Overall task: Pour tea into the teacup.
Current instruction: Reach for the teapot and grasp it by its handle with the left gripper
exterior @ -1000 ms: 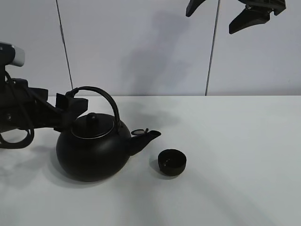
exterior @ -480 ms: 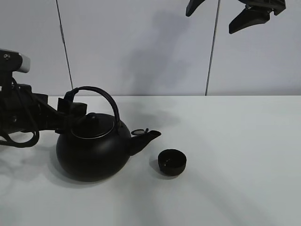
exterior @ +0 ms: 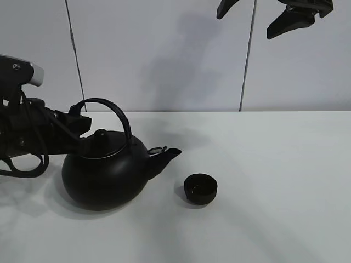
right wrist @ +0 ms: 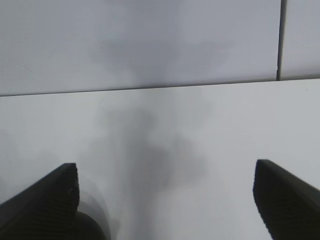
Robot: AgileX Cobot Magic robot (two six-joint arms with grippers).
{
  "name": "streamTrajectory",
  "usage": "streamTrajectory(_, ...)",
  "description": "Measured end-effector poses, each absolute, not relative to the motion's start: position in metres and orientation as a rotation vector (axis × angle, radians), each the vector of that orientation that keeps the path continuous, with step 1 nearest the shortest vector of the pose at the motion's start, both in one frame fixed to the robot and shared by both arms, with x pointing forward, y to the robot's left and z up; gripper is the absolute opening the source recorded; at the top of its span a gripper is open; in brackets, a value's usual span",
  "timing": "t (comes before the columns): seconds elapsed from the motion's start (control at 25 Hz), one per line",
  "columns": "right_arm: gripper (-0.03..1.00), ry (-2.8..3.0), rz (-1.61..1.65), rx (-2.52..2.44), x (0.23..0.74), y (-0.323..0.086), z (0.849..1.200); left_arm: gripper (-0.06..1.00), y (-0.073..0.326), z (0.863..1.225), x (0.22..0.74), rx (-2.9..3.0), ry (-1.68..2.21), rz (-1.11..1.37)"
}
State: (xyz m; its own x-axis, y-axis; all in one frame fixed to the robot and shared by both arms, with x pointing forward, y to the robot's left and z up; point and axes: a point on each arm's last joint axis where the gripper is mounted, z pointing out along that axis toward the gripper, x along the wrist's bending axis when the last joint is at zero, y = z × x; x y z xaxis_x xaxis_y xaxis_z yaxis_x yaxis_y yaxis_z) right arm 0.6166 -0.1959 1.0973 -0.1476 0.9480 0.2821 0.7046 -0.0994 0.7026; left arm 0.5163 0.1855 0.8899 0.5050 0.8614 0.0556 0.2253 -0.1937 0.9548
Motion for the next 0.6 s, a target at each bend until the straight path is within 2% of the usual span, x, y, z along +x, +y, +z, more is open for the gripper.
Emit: streamTrajectory(0.6, 0.65, 1.865, 1.103, 1.812, 0.617, -0.196, 1.097, 0.10, 0.181, 0.894, 0.528, 1.702, 0.914, 0.761)
